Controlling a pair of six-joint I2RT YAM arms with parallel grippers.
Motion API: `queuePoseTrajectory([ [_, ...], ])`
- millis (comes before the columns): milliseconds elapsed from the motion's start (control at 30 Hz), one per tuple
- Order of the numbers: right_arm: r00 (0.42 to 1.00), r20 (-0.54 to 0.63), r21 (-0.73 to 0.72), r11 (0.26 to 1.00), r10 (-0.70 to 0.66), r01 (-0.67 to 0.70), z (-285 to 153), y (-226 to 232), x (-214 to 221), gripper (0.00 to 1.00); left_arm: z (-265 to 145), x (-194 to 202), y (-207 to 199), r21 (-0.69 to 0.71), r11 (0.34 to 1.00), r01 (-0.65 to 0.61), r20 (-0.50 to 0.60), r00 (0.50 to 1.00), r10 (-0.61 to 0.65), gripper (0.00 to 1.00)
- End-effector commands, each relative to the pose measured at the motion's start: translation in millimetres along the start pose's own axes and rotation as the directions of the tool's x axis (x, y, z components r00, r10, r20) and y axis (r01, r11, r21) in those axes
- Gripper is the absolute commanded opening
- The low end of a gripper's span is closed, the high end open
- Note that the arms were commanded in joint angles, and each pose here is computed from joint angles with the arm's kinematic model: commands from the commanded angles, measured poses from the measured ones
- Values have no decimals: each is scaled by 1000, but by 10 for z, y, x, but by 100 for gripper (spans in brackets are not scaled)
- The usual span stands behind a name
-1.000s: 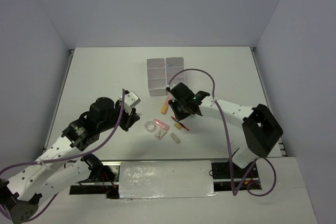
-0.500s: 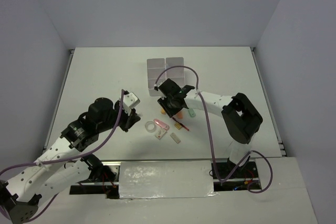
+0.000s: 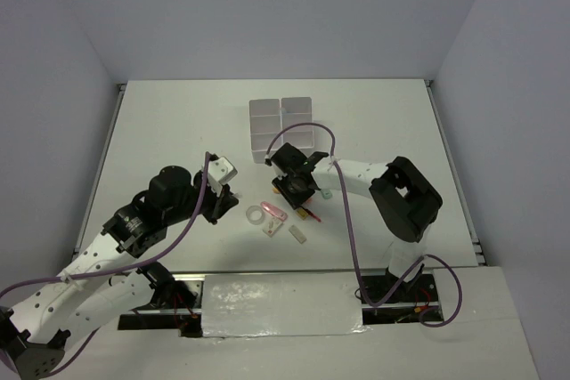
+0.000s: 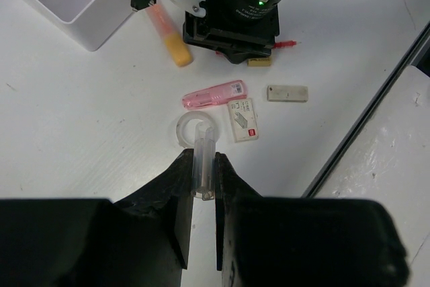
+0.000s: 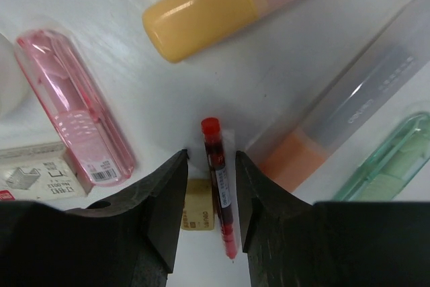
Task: Sort the stationery into containers
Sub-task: Pick up the pen from the center of the board.
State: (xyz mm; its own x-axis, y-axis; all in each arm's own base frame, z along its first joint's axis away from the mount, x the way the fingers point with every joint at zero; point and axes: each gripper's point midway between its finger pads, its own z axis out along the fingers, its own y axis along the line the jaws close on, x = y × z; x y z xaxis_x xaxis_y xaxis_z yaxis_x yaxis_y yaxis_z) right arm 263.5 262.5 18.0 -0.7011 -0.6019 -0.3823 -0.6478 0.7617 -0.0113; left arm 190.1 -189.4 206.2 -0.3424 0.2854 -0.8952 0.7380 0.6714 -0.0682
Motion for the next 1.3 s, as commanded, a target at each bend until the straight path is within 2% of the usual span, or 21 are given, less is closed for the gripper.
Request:
queuePoseTrajectory([
  [0,1000,3,-20,1000,-8,8,10,71,40,41,2,-108,-62,29,1000,11,44,999,-12,0],
  [200,1000,-1,-10,1000,-7,6,44,56,48,27,1,-108,-65,31,999,11,44,999,-12,0],
  [400,999,34,50,999,1,-3,-47,-42,-114,1,-8,-116,-62,28,1000,11,50,999,-13,0],
  [500,996,89,105,994,8,-17,-253,-134,-302,0,-10,-127,-63,29,1000,10,52,999,-11,0],
  [667,968,248,198,977,23,-74,-988,-340,-724,0,-26,-203,-128,64,998,1,77,997,-6,0],
  [800,884,459,220,953,86,-208,-1763,-496,-1001,0,-85,-437,-239,117,992,40,152,987,-57,0],
  [833,806,580,173,948,121,-267,-2096,-517,-1114,0,-120,-592,-286,143,989,41,214,974,-71,0],
  [867,645,741,53,941,186,-333,-2611,-494,-1309,0,-150,-671,-421,218,974,65,237,964,-118,0],
  [900,594,773,7,934,222,-358,-2634,-495,-1242,0,-166,-694,-505,268,961,66,261,955,-138,0],
  [933,495,826,-68,919,270,-388,-2812,-497,-1254,0,-184,-761,-578,312,948,63,291,944,-159,0],
  [967,298,885,-218,884,357,-413,-3160,-515,-1218,0,-233,-913,-693,385,921,54,357,912,-203,0],
  [1000,194,897,-285,854,398,-435,-3307,-574,-1161,0,-276,-983,-744,416,908,44,390,893,-223,0],
  [1033,-38,882,-447,807,470,-387,-3854,-618,-1087,0,-391,-1186,-820,464,886,15,463,849,-257,0],
  [1067,-85,863,-490,782,498,-385,-3742,-633,-960,0,-397,-1186,-851,488,873,10,478,834,-277,0],
  [1100,-181,826,-560,739,534,-375,-3855,-694,-872,0,-444,-1250,-882,509,861,-1,504,811,-297,0],
  [1133,-245,796,-605,719,553,-342,-3965,-708,-794,0,-508,-1321,-915,543,840,12,514,786,-344,0],
  [1167,-338,751,-656,700,567,-282,-4140,-740,-660,0,-603,-1435,-942,559,829,-27,569,739,-360,0],
  [1233,-405,683,-718,660,608,-221,-4264,-745,-567,0,-678,-1521,-992,614,789,-18,570,702,-428,0],
  [1267,-451,643,-740,654,619,-156,-4384,-733,-514,0,-799,-1609,-1028,633,772,-68,612,654,-445,0],
])
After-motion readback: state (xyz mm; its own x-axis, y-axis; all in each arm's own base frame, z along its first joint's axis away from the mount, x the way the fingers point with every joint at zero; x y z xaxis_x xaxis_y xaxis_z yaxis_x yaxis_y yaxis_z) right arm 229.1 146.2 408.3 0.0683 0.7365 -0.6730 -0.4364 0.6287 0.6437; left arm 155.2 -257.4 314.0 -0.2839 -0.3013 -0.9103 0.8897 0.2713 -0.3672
